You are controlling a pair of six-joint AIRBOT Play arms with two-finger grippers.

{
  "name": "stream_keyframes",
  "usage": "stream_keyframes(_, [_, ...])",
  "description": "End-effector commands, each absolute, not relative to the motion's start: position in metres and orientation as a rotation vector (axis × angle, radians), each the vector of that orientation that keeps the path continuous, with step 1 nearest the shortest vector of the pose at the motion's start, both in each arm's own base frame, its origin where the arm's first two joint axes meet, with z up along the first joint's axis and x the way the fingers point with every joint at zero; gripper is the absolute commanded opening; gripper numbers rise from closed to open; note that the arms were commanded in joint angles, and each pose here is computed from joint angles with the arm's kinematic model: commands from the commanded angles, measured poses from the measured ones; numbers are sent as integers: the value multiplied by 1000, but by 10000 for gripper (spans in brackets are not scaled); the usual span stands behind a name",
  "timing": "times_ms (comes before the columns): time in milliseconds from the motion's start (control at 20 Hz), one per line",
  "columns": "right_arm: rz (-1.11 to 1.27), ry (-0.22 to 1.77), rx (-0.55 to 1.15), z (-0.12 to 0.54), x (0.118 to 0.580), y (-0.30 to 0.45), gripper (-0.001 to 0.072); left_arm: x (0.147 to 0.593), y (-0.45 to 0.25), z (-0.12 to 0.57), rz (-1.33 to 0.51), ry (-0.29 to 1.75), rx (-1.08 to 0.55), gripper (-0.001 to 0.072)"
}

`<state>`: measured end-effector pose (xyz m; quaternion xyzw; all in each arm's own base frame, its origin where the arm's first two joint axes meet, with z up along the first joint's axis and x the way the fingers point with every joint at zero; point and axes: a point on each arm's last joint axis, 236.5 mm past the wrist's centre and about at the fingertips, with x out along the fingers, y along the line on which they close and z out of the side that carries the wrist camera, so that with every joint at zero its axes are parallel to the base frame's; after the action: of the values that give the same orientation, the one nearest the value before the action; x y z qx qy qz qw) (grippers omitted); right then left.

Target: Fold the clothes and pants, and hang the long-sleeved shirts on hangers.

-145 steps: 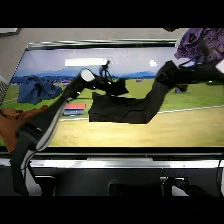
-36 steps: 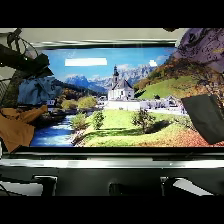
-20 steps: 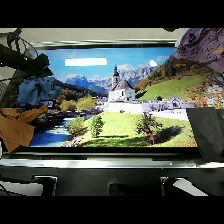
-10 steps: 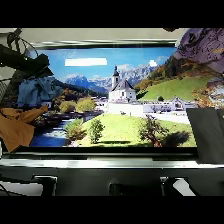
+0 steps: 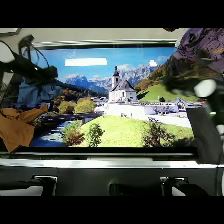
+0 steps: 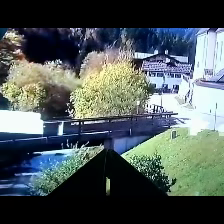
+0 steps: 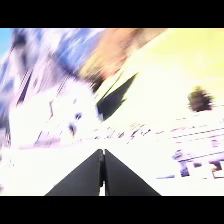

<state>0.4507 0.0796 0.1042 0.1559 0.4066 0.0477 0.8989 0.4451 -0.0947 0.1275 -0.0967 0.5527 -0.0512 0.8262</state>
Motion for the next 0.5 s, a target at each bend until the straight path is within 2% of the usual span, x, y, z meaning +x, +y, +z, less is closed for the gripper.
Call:
stream_keyframes(0, [309,904,93,90,418,175,32,422,-106,103,-129,1133,-144,16])
stream_keyframes(200, [347,910,81,90,410,193,33,403,-100,90,-116,1157,-130,19])
stream_keyframes(450, [347,915,78,89,409,192,33,404,-96,88,-102,1159,-113,19])
